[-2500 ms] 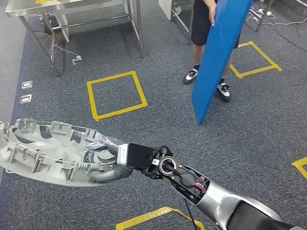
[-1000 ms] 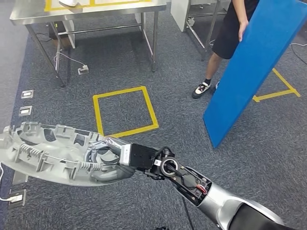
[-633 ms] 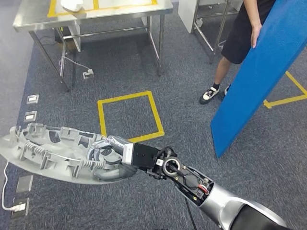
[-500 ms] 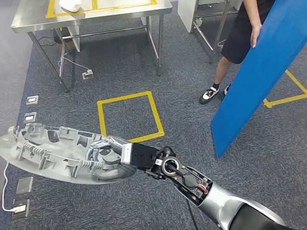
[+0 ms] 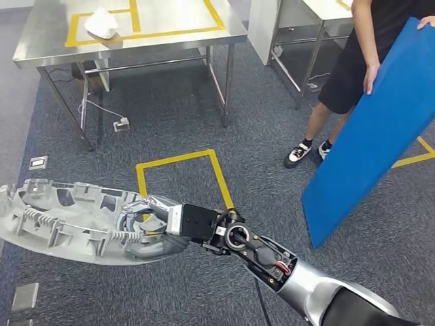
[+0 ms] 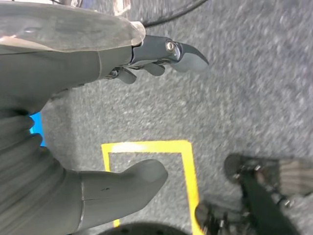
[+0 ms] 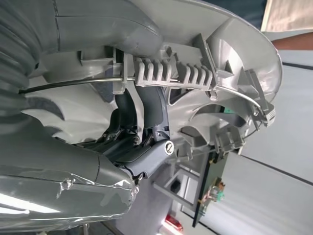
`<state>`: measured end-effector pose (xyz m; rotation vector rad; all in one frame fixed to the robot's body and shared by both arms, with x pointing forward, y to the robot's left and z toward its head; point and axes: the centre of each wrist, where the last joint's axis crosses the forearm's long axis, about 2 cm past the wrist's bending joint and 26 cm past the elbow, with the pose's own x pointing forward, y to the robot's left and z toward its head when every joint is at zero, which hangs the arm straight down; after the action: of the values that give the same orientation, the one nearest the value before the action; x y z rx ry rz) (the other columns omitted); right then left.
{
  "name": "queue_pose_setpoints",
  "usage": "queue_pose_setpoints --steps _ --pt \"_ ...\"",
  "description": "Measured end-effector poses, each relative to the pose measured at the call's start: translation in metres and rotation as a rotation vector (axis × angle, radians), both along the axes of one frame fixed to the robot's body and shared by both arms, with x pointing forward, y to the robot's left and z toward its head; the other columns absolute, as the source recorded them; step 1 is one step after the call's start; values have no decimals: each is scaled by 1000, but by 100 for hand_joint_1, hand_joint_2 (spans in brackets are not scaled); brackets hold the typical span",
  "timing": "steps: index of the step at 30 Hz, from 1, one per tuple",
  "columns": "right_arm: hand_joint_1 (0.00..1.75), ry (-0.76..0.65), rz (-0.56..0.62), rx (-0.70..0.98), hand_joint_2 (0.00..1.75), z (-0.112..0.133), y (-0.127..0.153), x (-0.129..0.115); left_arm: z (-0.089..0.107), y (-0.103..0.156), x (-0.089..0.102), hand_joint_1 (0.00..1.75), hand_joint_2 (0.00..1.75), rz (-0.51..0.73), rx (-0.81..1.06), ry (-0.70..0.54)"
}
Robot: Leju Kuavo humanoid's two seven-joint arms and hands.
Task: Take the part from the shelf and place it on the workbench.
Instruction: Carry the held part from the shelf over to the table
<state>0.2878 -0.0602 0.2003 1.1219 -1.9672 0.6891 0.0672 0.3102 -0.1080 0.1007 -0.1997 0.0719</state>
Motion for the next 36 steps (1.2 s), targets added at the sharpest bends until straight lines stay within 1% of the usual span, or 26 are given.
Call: queue_pose_setpoints --steps 15,18,23,28,33,36 --pt "175 4 -9 -7 175 -3 -1 -3 0 -4 3 0 175 -14 -6 -9" --pt "175 8 -8 -8 175 -5 -1 -3 0 -3 0 0 175 -15 -6 -3" --pt "175 22 -4 -13 175 -11 -1 -4 -1 -1 -7 0 175 -13 -2 20" --pt "175 19 11 1 175 -10 0 -3 0 3 -1 0 175 -4 6 18" --pt "175 42 37 15 175 -18 0 -5 0 11 -2 0 175 16 27 4" --pt "175 44 32 25 175 -25 0 -4 0 15 -3 0 175 21 36 6"
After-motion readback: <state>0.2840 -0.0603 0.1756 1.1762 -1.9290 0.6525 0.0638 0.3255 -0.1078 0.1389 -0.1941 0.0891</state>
